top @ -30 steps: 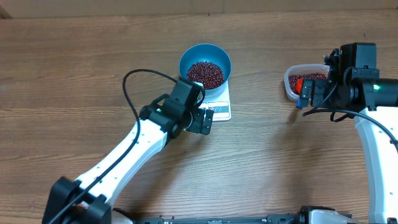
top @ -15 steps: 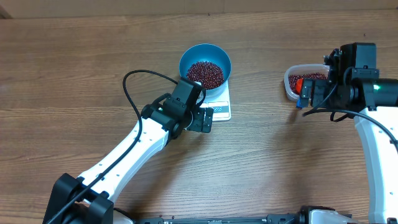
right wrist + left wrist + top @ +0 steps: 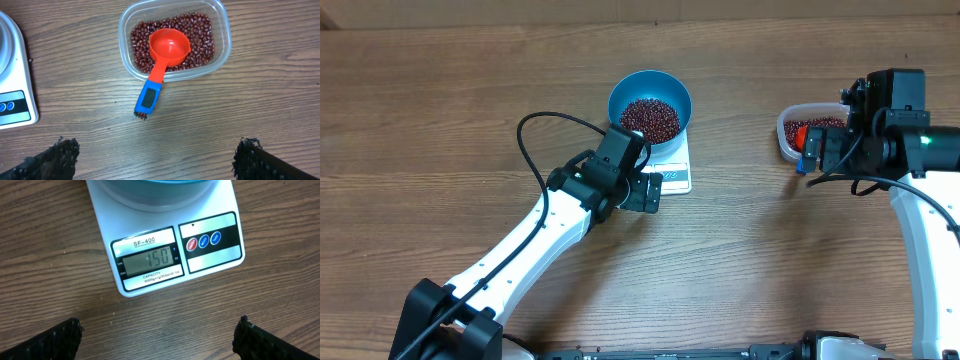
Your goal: Scoop item into bowl and weigh 150g on scale
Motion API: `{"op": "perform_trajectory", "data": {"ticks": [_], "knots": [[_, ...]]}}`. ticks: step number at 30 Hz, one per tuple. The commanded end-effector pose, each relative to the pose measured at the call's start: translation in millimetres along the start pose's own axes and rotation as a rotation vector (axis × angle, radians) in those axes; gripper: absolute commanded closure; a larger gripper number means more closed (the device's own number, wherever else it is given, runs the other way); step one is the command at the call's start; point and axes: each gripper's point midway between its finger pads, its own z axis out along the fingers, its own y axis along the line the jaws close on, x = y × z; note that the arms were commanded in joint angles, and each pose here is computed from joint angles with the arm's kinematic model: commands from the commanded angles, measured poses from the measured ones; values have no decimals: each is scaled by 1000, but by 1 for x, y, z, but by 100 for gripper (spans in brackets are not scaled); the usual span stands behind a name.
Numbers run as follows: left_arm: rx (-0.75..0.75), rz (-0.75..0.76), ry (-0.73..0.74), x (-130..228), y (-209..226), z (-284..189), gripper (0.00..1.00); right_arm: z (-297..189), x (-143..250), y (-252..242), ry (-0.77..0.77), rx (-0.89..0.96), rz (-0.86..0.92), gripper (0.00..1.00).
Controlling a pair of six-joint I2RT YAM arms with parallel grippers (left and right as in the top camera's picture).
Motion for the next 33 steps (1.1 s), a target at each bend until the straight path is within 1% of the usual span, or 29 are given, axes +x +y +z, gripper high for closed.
{"op": "perform_trajectory", "data": {"ticks": [1,11,16,20,25,29,33], "knots": [[-10,-4,-2,1,0,1,0,-12,-10,-3,-46,9,1,0],[4,-4,-41,-5,-2,-12,0,-12,-10,-3,-46,9,1,0],[21,71,-94,-12,-4,-30,0,-12,-10,-3,-46,9,1,0],[25,80,-123,-8,-1,-38,0,-12,-10,-3,-46,9,1,0],[62,82,-280,-1,4,-46,0,-12,-10,-3,-46,9,1,0],[80,170,-395,10,9,-61,0,-12,-10,-3,-46,9,1,0],[79,231,-502,10,15,-91,0,-12,-10,-3,-46,9,1,0]]}}
